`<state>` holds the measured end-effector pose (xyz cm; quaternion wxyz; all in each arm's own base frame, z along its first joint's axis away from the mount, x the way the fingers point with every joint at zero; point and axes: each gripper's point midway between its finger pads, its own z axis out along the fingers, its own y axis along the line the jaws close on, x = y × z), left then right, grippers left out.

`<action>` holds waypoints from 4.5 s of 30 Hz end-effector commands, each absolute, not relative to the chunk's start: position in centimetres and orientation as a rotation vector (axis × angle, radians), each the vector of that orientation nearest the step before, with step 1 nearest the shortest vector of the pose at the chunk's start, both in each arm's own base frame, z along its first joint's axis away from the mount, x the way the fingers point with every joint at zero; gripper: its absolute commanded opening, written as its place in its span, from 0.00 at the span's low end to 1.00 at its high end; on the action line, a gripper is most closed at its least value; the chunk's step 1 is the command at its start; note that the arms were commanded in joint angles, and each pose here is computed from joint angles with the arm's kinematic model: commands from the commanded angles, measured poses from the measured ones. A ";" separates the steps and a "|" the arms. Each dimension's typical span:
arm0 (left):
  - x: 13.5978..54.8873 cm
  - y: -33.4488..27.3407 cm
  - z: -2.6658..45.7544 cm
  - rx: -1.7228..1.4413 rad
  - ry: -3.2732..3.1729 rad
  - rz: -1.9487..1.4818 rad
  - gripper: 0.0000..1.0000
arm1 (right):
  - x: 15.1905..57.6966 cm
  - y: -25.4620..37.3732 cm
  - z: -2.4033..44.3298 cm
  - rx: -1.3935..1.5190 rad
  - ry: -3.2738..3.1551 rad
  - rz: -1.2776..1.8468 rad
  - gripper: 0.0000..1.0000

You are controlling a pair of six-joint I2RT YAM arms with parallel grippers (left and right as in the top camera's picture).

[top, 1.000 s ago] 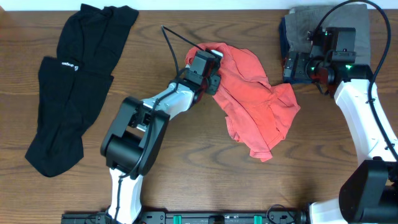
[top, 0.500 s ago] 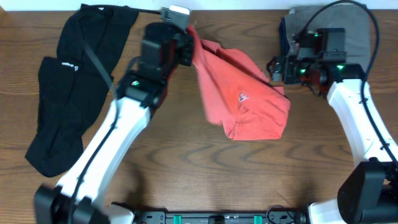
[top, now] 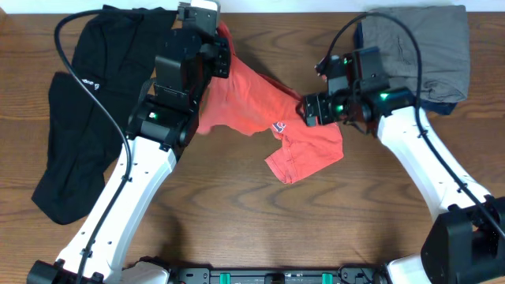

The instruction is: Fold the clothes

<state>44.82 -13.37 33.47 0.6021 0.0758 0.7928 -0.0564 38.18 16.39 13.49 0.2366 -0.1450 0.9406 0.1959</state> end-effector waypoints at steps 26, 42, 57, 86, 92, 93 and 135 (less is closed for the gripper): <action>42.4 -10.9 37.0 0.126 1.784 -0.074 0.06 | 41.9 14.9 3.3 -0.543 2.452 0.270 0.67; 42.3 -10.8 36.7 0.129 1.796 -0.072 0.06 | 46.6 15.6 1.6 -0.342 2.320 0.314 0.01; 37.3 -3.0 43.2 -0.034 1.659 0.016 0.06 | 46.8 11.8 22.0 -0.283 2.099 0.263 0.01; 33.4 1.3 30.9 -0.134 2.188 0.142 0.06 | 32.0 14.0 17.2 -0.485 2.656 0.511 0.05; 33.2 3.4 30.8 -0.217 2.185 0.171 0.06 | 32.3 14.1 16.0 -0.471 2.689 0.491 0.73; 33.2 3.8 30.8 -0.241 2.183 0.174 0.06 | 32.7 13.5 16.0 -0.409 2.697 0.456 0.74; 34.9 5.7 27.2 -0.343 2.284 0.187 0.06 | 37.3 14.4 -2.5 -0.214 2.986 0.495 0.04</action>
